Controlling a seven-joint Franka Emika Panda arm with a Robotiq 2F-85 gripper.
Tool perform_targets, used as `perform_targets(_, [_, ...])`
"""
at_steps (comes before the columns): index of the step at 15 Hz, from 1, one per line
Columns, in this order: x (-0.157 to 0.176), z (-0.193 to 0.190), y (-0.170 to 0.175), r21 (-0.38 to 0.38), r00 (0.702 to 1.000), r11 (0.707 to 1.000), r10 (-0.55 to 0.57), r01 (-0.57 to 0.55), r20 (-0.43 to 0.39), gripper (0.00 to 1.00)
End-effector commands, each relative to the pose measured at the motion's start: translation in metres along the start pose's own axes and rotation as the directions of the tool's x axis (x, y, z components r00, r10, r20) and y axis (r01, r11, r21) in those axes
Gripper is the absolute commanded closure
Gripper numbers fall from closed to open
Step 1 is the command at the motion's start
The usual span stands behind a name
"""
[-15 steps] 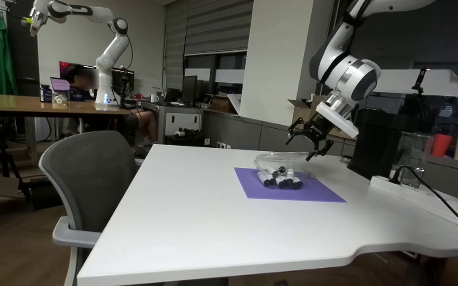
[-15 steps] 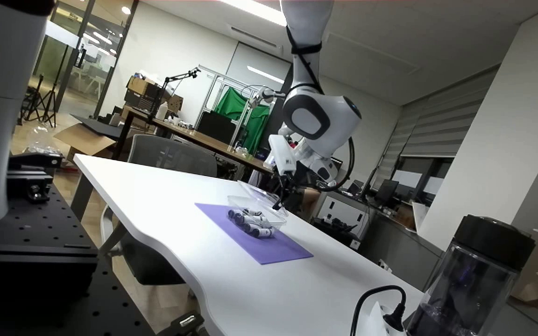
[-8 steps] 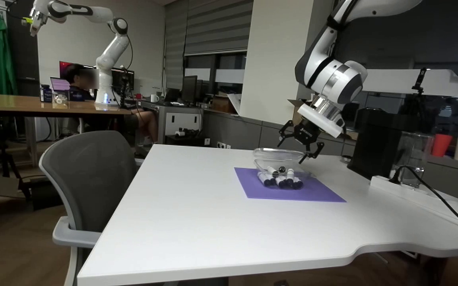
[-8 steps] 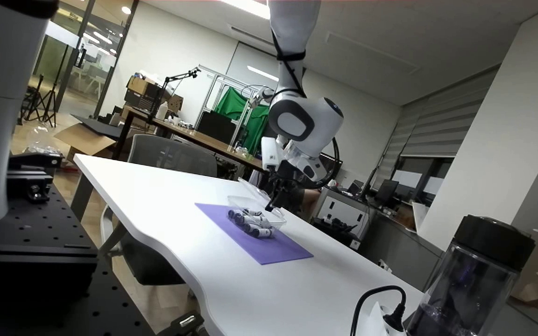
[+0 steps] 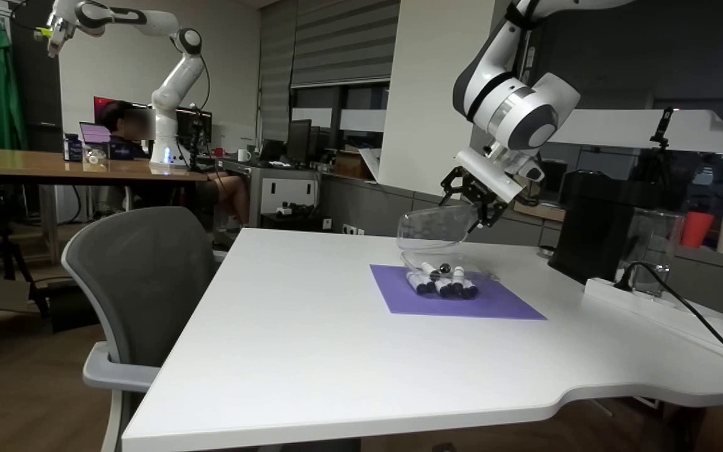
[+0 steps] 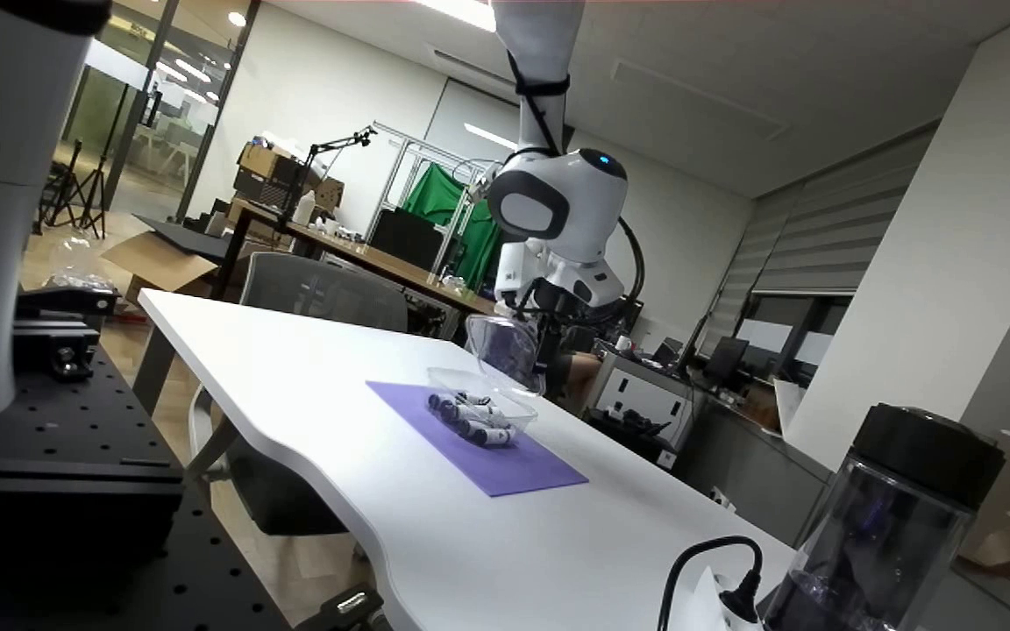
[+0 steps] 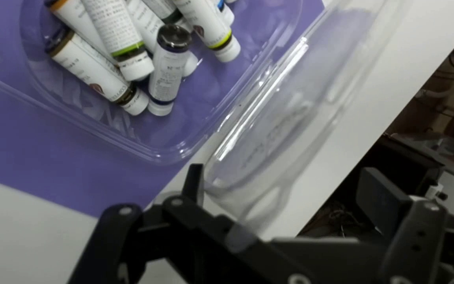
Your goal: Open the bowl
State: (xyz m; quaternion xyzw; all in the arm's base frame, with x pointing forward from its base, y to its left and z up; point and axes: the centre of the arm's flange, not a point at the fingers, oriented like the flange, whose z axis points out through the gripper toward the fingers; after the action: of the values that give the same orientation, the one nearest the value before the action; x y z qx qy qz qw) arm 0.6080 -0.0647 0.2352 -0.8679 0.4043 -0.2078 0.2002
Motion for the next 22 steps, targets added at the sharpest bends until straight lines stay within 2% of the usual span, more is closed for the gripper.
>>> perform_targets(1, [-0.001, -0.012, -0.016, 0.057, 0.991, 0.994, 0.099, -0.094, -0.094, 0.00])
perform_targets(5, [-0.012, -0.011, -0.029, 0.100, 0.974, 0.985, 0.156, -0.140, -0.167, 0.00])
perform_targets(9, [-0.019, -0.005, -0.052, 0.127, 0.963, 0.983, 0.156, -0.130, -0.220, 0.00])
perform_targets(12, [-0.016, 0.009, -0.067, 0.129, 0.958, 0.986, 0.134, -0.103, -0.253, 0.00])
perform_targets(14, [-0.012, 0.023, -0.068, 0.103, 0.958, 0.990, 0.119, -0.095, -0.260, 0.00])
perform_targets(17, [-0.011, 0.039, -0.051, 0.000, 0.980, 0.998, 0.063, -0.064, -0.190, 0.00])
perform_targets(19, [-0.011, 0.046, -0.035, -0.077, 0.997, 0.996, 0.033, -0.038, -0.066, 0.00])
perform_targets(22, [-0.008, 0.036, -0.016, -0.197, 0.996, 0.979, -0.034, 0.050, 0.081, 0.00])
